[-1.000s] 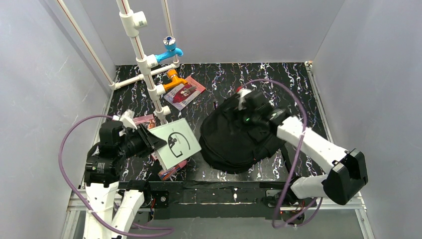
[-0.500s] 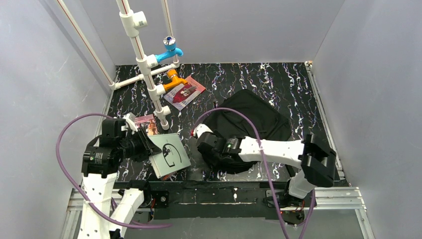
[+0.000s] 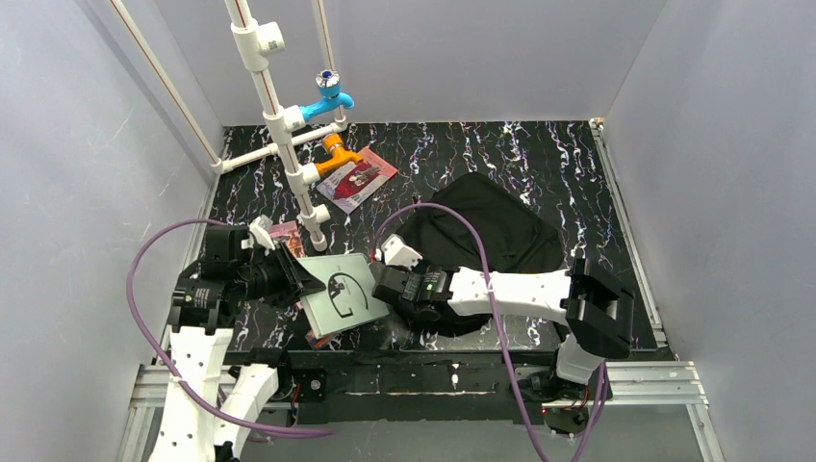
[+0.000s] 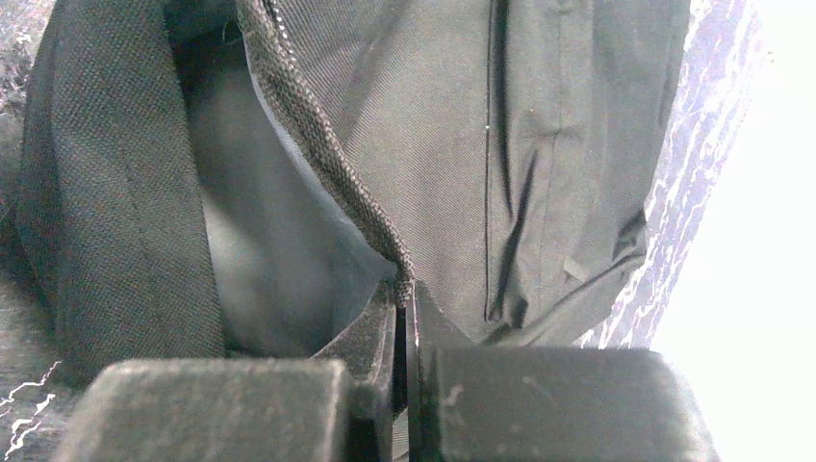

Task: Pack the student bag
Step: Place the book in the student bag.

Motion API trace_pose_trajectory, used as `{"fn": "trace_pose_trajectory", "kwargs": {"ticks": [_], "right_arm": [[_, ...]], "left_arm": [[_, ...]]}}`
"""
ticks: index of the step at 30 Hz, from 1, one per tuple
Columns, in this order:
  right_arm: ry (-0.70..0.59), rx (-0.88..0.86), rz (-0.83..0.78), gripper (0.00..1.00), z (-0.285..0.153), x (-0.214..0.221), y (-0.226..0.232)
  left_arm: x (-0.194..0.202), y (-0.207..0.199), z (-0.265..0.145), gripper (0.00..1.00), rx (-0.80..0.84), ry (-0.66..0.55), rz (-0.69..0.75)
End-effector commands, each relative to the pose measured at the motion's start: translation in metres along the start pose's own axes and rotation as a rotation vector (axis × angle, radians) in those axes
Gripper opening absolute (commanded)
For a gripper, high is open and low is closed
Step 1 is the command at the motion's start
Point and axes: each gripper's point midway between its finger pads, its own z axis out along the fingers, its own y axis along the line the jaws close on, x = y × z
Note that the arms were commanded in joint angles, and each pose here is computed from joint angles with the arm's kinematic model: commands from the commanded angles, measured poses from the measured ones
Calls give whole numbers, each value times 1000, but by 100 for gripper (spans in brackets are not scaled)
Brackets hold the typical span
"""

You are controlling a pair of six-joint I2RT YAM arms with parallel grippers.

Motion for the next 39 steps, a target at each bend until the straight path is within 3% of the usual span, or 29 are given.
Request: {"fn": "trace_pose_trajectory", "kwargs": {"ticks": [1,7,12,19,25,30,35,39], "right_arm": [[-89,53,125,1,-30,-28,-38],[-273,-56,365,1,-76,-61,-72],[-365,-141,480,1,-95,-81,-77],[-368,-141,470,1,-93,-87,-74],[-399,-177,476,1,-97,-94,-71],[-396,-165,471,1,-97,-90,-74],[-410,-167,523,1,-101,-89,-79],[-406,-139,548,1,-101,-81,-88]], "left_arm": [[-4,-48,1,0,266,21,-24],[-18,-77,11,0,445,39,-119],[-18,-75,36,0,437,18,-182],[7,-90,82,0,393,41,-157],[0,-96,125,0,338,-167,-146],[11,-124,157,0,251,-169,-14],[1,-135,188,0,254,-251,-79],[10,-148,216,0,213,-284,-9]]}}
